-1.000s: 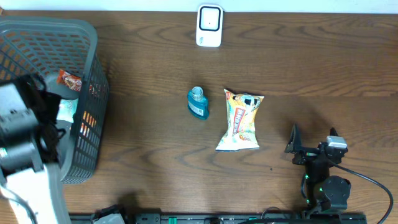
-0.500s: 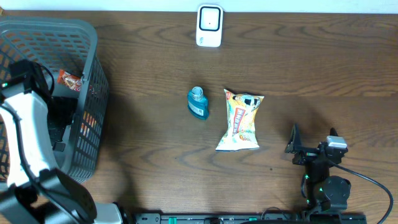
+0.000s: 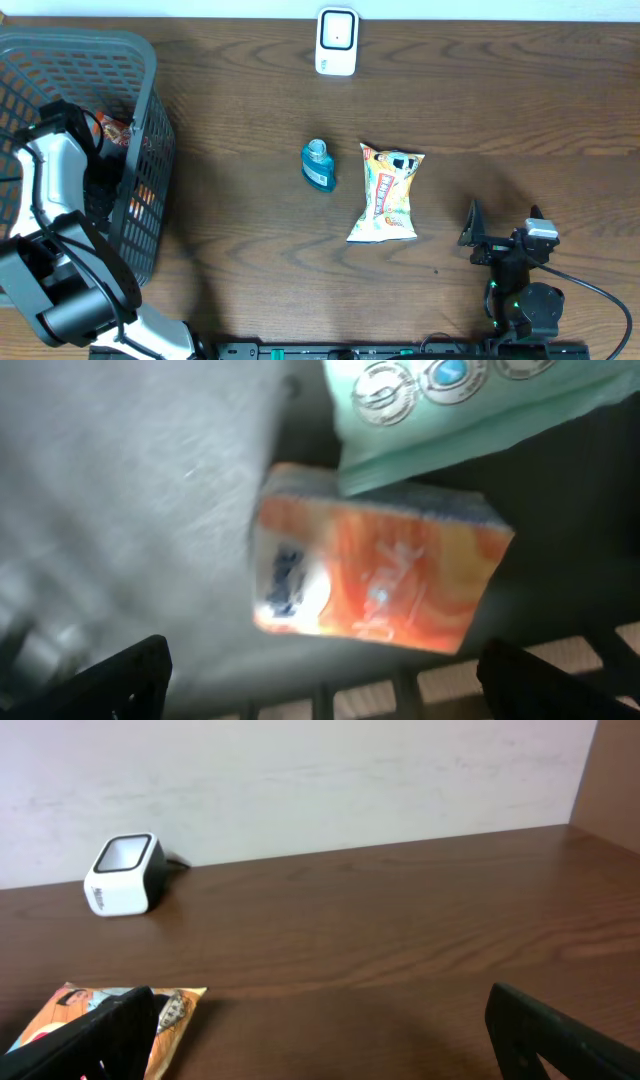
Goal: Scan the item barcode
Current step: 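Reach the left gripper into the basket and grasp the small orange packet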
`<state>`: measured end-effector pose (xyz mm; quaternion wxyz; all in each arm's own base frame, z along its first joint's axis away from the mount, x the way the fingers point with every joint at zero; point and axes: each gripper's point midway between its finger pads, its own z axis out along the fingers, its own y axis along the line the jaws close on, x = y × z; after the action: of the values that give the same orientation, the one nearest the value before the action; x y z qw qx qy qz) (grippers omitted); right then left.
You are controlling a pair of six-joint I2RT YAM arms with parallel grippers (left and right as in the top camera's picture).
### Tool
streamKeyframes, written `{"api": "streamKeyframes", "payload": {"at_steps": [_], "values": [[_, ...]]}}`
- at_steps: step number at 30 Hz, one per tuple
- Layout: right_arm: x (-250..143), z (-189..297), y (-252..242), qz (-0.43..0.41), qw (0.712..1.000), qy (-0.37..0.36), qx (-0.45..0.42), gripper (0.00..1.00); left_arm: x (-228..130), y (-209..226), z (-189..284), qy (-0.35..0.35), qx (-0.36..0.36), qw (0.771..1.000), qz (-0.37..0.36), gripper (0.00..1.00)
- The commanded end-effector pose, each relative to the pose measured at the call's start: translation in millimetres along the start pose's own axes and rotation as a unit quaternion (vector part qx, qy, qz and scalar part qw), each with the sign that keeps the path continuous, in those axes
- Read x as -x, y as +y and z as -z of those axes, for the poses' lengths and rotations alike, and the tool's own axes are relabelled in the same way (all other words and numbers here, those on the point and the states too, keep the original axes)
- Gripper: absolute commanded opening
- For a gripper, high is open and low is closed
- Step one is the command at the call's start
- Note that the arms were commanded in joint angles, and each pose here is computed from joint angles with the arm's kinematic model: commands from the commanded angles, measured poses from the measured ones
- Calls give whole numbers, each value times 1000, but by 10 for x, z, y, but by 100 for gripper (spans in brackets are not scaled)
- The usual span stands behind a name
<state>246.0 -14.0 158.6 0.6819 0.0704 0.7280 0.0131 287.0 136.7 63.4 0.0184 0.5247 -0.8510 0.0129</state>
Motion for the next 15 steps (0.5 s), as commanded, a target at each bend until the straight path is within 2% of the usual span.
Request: {"api": "streamKeyframes", "payload": {"at_steps": [1,12,14,15], "values": [[-9,2,25,7,1000,0,5,99,-83,26,-155,18,-2,1000,-21,98],[-9,2,25,7,1000,0,5,99,-217,172,-642,15,3,1000,-21,100],[-9,2,25,7,1000,0,5,99,-203,196,-642,11,10,1000,-21,91],[-9,2,25,7,1000,0,5,99,-186,206,-634,6,13,1000,-21,82]]}}
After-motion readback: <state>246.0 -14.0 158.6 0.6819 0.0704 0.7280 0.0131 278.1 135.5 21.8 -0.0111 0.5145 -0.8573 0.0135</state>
